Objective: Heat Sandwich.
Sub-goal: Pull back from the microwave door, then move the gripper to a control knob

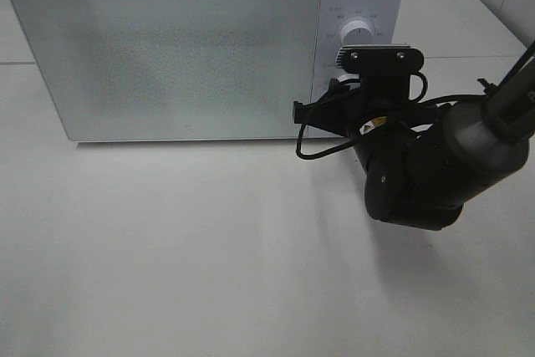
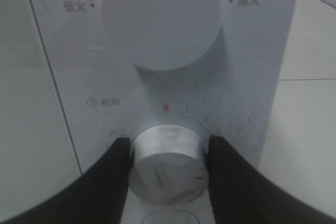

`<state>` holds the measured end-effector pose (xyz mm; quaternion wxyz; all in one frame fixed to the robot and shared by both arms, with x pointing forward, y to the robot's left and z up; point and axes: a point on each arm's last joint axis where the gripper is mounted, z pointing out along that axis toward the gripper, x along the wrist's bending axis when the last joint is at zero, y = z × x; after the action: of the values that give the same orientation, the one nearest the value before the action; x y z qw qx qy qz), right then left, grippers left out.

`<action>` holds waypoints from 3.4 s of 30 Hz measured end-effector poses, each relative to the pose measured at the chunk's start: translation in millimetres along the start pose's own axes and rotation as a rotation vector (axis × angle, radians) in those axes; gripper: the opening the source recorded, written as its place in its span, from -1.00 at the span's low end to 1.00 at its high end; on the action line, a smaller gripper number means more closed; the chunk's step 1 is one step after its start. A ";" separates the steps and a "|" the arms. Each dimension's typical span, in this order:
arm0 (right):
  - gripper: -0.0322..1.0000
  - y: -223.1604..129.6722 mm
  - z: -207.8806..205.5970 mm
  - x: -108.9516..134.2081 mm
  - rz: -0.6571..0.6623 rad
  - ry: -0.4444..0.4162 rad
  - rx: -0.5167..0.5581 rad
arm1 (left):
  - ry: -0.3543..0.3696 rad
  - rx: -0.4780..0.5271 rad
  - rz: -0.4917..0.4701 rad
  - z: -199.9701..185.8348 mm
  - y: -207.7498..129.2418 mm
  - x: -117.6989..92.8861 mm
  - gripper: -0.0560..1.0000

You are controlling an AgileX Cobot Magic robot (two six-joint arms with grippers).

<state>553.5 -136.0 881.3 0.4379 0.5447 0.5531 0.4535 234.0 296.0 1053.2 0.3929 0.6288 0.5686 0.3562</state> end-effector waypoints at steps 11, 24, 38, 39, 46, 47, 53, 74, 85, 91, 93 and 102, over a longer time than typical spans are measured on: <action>-0.10 0.1 0.0 0.1 0.060 0.001 -0.001 | 0.000 0.000 0.000 0.0 0.0 0.0 0.98; -0.10 -0.3 -0.3 -0.3 0.550 -0.001 0.000 | 0.000 0.000 0.000 0.0 0.0 0.0 0.98; -0.10 -1.0 -0.8 -1.2 1.111 -0.007 -0.001 | 0.000 0.000 0.000 0.0 0.0 0.0 0.98; -0.10 -1.0 -0.8 -1.2 1.150 -0.007 -0.001 | 0.000 0.000 0.000 0.0 0.0 0.0 0.98; -0.10 -0.9 -0.8 -1.6 1.410 -0.010 -0.005 | 0.000 0.000 0.000 0.0 0.0 0.0 0.98; -0.10 -0.9 -0.8 -1.5 1.448 -0.009 -0.005 | 0.000 0.000 0.000 0.0 0.0 0.0 0.98; -0.10 -1.6 -0.7 -1.8 1.685 -0.015 -0.005 | 0.000 0.000 0.000 0.0 0.0 0.0 0.98; -0.10 -1.9 -1.1 -1.5 1.755 -0.011 -0.001 | 0.000 0.000 0.000 0.0 0.0 0.0 0.98; -0.10 -1.9 -0.8 -2.0 1.741 -0.008 0.002 | 0.000 0.000 0.000 0.0 0.0 0.0 0.98; 0.13 -0.5 -0.9 -0.3 1.715 0.017 0.009 | 0.000 0.000 0.000 0.0 0.0 0.0 0.98; 0.29 0.3 -0.9 0.1 1.713 0.027 0.006 | 0.000 0.000 0.000 0.0 0.0 0.0 0.98; 0.55 0.1 -1.5 1.8 1.683 0.033 0.013 | 0.000 0.000 0.000 0.0 0.0 0.0 0.98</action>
<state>551.9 -134.2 881.8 -0.0575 0.7711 -0.0284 0.6335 234.0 296.0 1053.2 0.3929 0.6288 0.5686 0.3562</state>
